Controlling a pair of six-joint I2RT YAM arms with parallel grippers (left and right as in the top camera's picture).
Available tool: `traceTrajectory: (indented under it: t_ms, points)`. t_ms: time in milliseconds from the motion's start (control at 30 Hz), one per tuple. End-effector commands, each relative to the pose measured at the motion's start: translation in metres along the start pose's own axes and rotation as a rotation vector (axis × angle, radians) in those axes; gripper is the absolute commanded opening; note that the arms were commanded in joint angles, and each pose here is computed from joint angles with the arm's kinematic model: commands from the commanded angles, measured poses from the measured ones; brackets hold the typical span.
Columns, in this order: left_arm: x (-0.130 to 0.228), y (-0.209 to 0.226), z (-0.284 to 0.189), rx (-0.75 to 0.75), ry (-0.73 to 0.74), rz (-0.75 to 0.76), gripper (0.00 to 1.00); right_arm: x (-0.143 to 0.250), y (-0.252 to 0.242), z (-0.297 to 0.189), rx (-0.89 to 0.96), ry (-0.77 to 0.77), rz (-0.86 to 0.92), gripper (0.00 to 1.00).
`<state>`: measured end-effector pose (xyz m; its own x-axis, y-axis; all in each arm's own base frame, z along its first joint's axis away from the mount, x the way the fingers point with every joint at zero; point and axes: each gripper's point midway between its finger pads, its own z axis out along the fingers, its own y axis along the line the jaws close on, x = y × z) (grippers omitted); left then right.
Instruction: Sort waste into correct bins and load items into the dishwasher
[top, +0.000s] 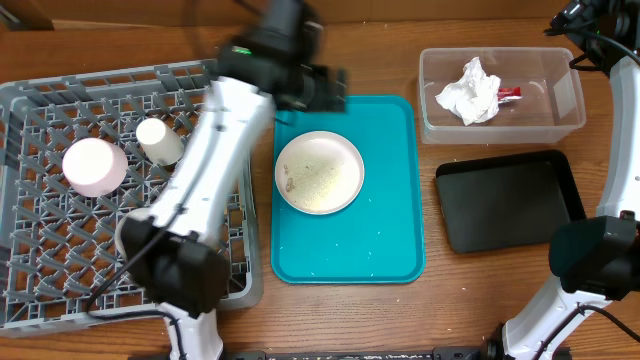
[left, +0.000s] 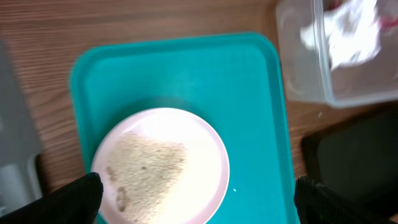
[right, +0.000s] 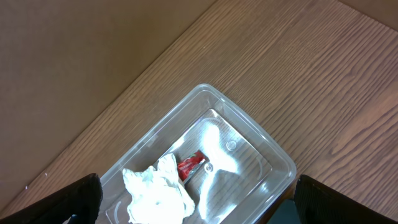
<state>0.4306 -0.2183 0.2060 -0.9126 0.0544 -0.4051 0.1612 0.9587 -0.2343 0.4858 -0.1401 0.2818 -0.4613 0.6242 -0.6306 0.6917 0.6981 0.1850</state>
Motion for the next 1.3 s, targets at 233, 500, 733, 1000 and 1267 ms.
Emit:
traceTrajectory:
  t_ms: [233,500,733,1000,1267]
  points:
    - [0.011,-0.010,0.040,-0.420,-0.083,0.216,1.00,-0.012,0.000,-0.015,-0.010,-0.044,0.009,1.00]
    - [-0.015,0.067,0.017,-0.604,-0.137,0.030,1.00,-0.012,0.000,-0.015,-0.010,-0.044,0.009,1.00]
    - [-0.004,0.215,-0.005,-0.544,0.018,-0.420,1.00,-0.012,0.000,-0.015,-0.010,-0.044,0.009,1.00]
    - [0.020,0.301,-0.029,-0.427,0.070,-0.710,1.00,0.019,0.051,-0.025,-0.313,0.142,0.003,1.00]
    - [0.014,0.323,-0.035,-0.422,0.015,-0.752,1.00,0.155,0.145,-0.038,-0.583,0.465,-0.397,0.87]
